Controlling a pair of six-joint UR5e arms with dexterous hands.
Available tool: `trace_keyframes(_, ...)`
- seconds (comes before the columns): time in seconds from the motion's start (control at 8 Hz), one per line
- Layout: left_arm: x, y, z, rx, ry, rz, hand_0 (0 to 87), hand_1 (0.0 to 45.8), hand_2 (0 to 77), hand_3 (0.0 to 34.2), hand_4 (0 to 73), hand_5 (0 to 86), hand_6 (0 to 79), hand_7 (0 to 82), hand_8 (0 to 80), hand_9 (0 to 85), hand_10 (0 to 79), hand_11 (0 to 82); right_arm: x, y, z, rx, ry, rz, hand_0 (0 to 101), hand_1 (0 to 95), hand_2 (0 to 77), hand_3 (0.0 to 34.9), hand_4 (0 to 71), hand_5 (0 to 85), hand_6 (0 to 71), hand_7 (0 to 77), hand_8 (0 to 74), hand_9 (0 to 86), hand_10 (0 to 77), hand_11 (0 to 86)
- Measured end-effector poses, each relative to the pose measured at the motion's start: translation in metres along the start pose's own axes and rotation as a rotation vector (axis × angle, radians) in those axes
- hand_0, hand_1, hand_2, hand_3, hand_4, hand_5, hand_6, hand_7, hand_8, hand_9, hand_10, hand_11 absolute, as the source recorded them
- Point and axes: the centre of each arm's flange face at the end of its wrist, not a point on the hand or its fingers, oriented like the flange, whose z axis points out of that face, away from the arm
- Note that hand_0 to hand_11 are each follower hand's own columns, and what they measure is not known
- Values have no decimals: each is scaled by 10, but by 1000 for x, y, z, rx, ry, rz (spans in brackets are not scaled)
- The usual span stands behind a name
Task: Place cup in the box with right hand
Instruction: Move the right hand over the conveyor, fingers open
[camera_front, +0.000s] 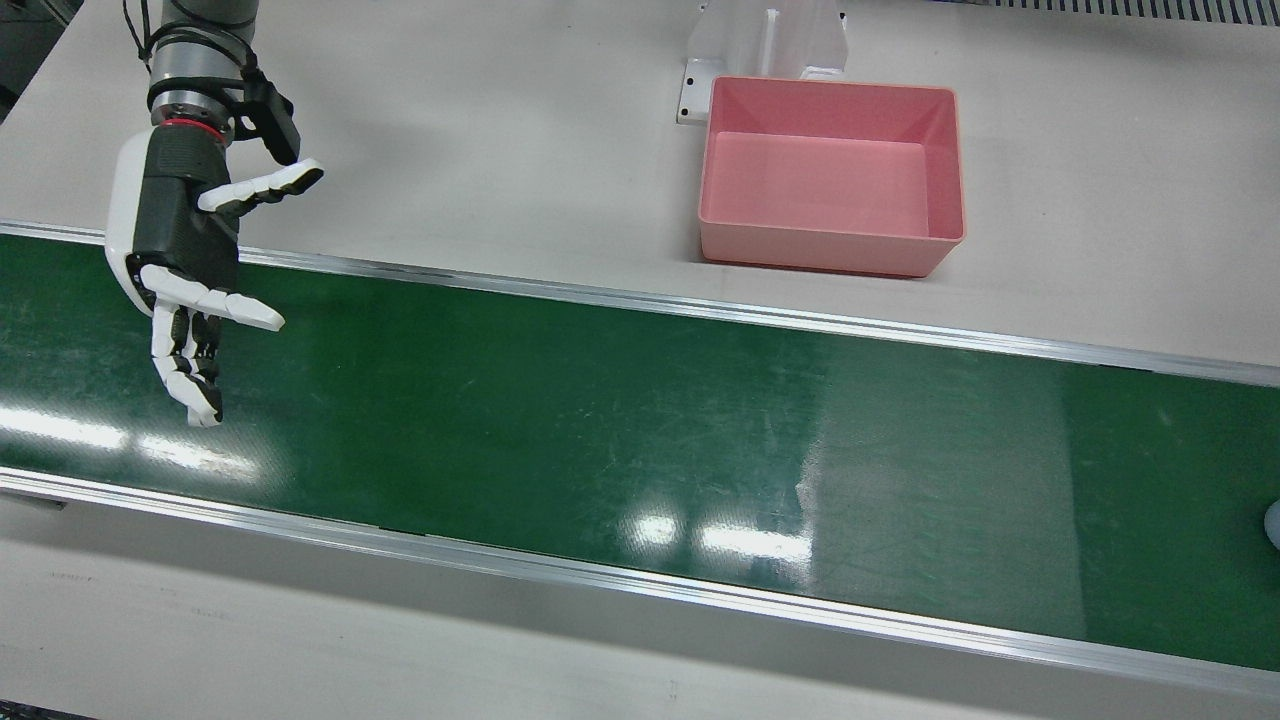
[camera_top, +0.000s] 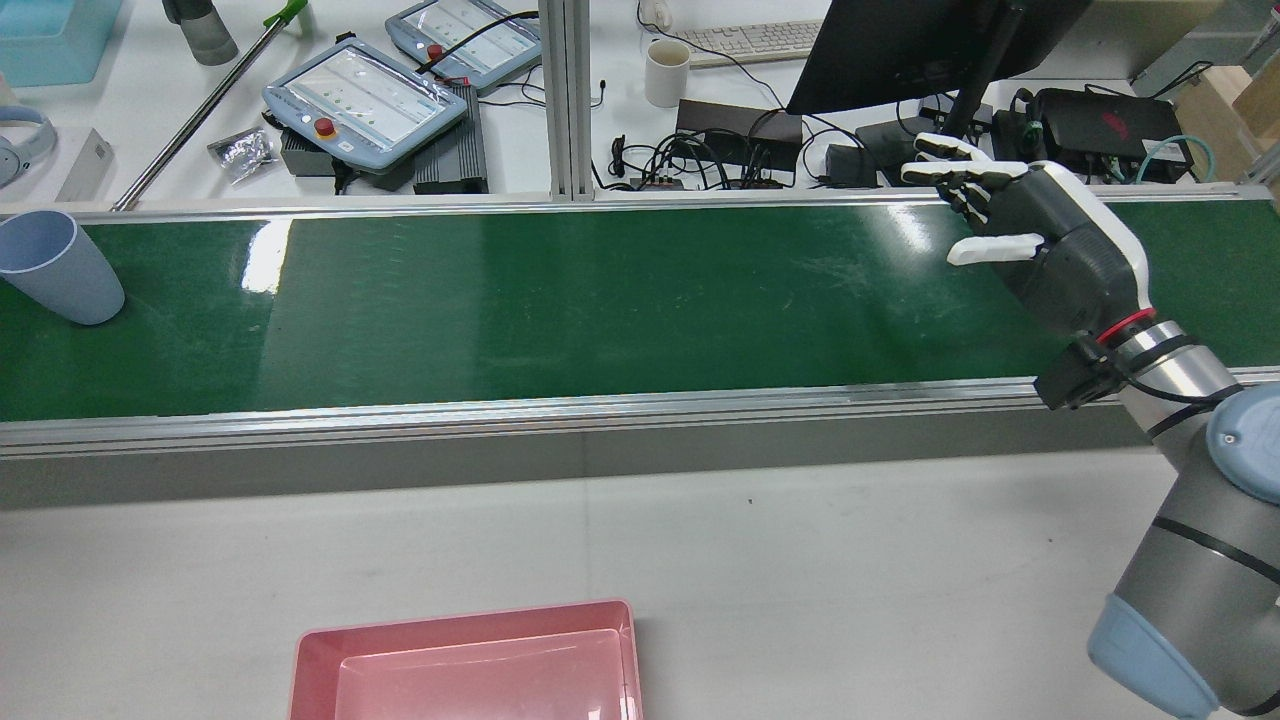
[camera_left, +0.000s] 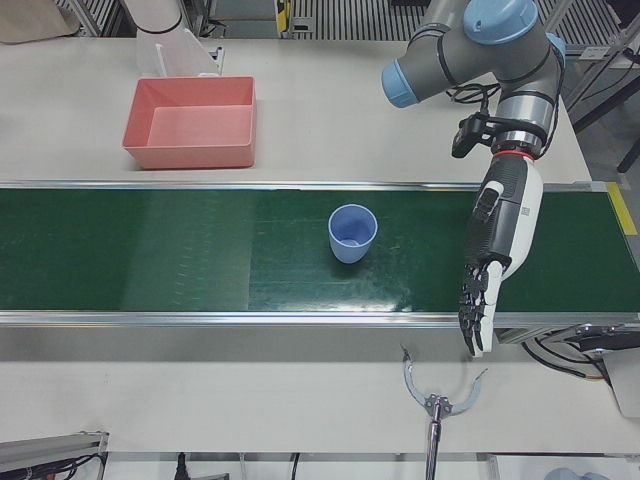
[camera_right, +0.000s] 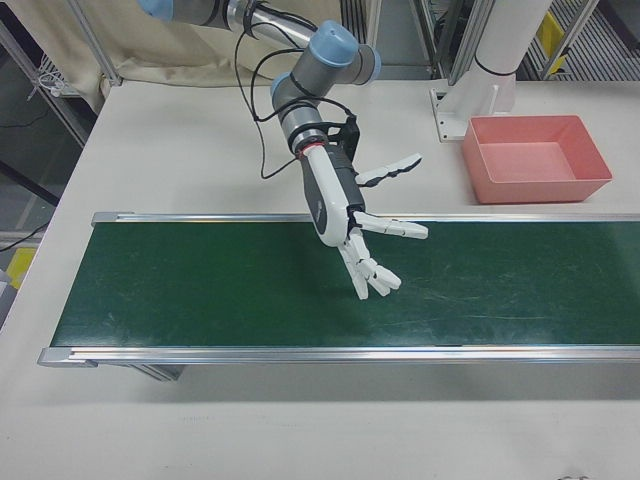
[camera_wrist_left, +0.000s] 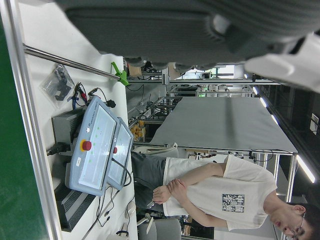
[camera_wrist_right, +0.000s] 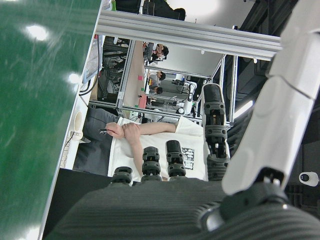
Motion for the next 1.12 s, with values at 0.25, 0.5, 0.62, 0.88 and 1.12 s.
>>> trace_keyframes(0.25, 0, 0, 0, -2, 0, 0, 0, 5, 0, 0, 0, 0, 0, 0, 0, 0, 0, 0, 29, 15, 4, 3, -16, -5, 523, 115, 11, 39, 338, 60, 38, 235, 98, 109, 33, 49)
trace_keyframes(0.5, 0, -1, 0, -2, -1, 0, 0, 5, 5, 0, 0, 0, 0, 0, 0, 0, 0, 0, 42, 10, 17, 23, -33, -29, 521, 104, 5, 33, 387, 44, 44, 251, 93, 109, 27, 44)
trace_keyframes(0.62, 0, -1, 0, -2, -1, 1, 0, 5, 5, 0, 0, 0, 0, 0, 0, 0, 0, 0, 46, 8, 26, 31, -42, -38, 521, 104, 5, 33, 387, 44, 44, 251, 93, 109, 27, 44)
trace_keyframes(0.88, 0, -1, 0, -2, -1, 0, 0, 5, 5, 0, 0, 0, 0, 0, 0, 0, 0, 0, 55, 5, 44, 44, -51, -52, 522, 115, 11, 12, 464, 49, 44, 289, 82, 109, 16, 33)
trace_keyframes(1.12, 0, -1, 0, -2, 0, 0, 0, 5, 5, 0, 0, 0, 0, 0, 0, 0, 0, 0, 68, 12, 68, 46, -71, -55, 521, 104, 49, 11, 502, 49, 54, 316, 82, 125, 16, 33)
